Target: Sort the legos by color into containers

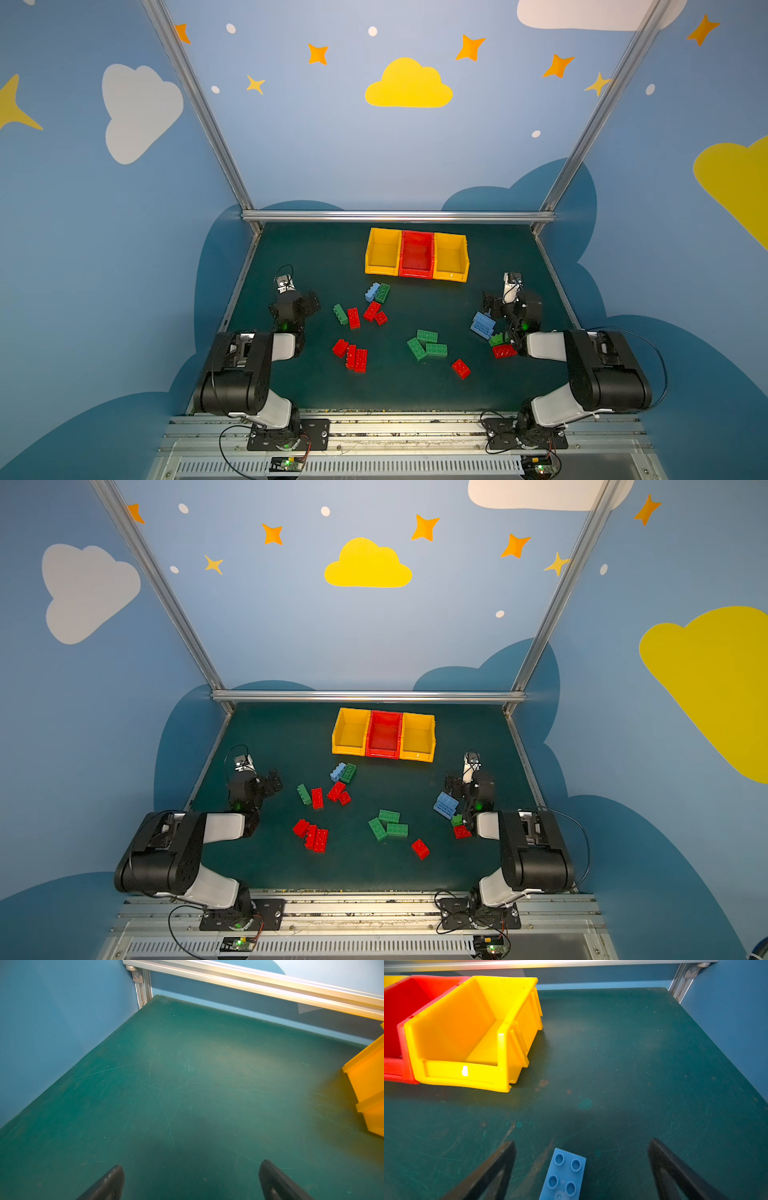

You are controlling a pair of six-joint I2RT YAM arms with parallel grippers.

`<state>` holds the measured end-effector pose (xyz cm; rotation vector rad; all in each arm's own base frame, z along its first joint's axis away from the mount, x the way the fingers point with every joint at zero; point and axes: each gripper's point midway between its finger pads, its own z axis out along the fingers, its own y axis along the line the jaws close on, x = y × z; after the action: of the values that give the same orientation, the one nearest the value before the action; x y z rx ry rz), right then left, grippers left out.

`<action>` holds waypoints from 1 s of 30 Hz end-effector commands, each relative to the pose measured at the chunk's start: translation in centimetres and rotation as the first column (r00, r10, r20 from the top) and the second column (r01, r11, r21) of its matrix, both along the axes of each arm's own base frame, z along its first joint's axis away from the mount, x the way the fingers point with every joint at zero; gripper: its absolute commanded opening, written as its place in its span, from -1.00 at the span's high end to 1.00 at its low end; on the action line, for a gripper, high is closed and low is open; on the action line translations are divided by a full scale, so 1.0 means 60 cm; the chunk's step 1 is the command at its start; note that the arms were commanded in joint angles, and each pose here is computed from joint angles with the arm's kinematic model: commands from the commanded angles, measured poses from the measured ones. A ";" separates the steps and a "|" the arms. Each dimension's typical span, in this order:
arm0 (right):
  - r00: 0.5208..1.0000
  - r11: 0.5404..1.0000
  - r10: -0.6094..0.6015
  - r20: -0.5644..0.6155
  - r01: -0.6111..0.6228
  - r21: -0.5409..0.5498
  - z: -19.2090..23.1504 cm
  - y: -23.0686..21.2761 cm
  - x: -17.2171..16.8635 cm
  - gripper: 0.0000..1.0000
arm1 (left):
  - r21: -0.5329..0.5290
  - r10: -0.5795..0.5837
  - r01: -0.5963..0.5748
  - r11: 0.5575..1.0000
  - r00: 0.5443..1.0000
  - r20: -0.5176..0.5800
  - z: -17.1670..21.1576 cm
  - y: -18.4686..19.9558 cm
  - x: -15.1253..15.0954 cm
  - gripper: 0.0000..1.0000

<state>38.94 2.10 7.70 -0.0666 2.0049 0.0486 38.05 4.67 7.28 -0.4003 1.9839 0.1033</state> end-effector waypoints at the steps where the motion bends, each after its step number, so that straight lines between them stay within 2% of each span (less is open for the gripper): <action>1: 0.999 1.000 -0.004 0.032 0.004 0.001 0.020 0.000 0.009 -0.94 | 0.012 0.003 -0.003 1.000 1.000 0.022 0.017 0.002 0.006 -1.00; 19: 0.999 1.000 -0.004 0.035 0.004 0.000 0.022 0.000 0.009 -0.94 | 0.013 -0.001 0.001 1.000 1.000 0.019 0.017 0.001 0.008 -1.00; 21: 0.998 0.999 -0.034 0.047 0.035 -0.008 0.035 -0.007 0.012 -0.94 | 0.005 -0.002 0.002 1.000 1.000 0.028 0.027 -0.001 0.012 -1.00; 22: 0.995 0.996 -0.078 0.055 0.080 -0.029 0.053 -0.015 0.016 -0.94 | 0.010 0.006 -0.006 1.000 1.000 -0.001 0.032 0.003 0.013 -1.00; 25: 0.973 0.976 -0.213 -0.087 0.209 -0.058 0.096 -0.041 0.019 -0.94 | 0.025 0.066 -0.065 0.998 0.997 -0.051 0.063 0.018 0.015 -1.00; 27: 0.961 0.973 -0.229 -0.154 0.225 -0.041 0.126 -0.036 0.022 -0.94 | 0.044 0.058 -0.056 0.997 0.997 -0.042 0.088 0.012 0.014 -1.00; 30: 0.961 0.977 -0.209 -0.179 0.215 0.015 0.167 -0.004 0.027 -0.94 | 0.021 0.048 -0.048 0.999 0.999 -0.006 0.128 -0.014 0.005 -1.00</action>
<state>43.13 1.69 19.77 0.1033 1.9907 -0.0353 39.75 4.46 15.22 -0.4192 1.9141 0.1349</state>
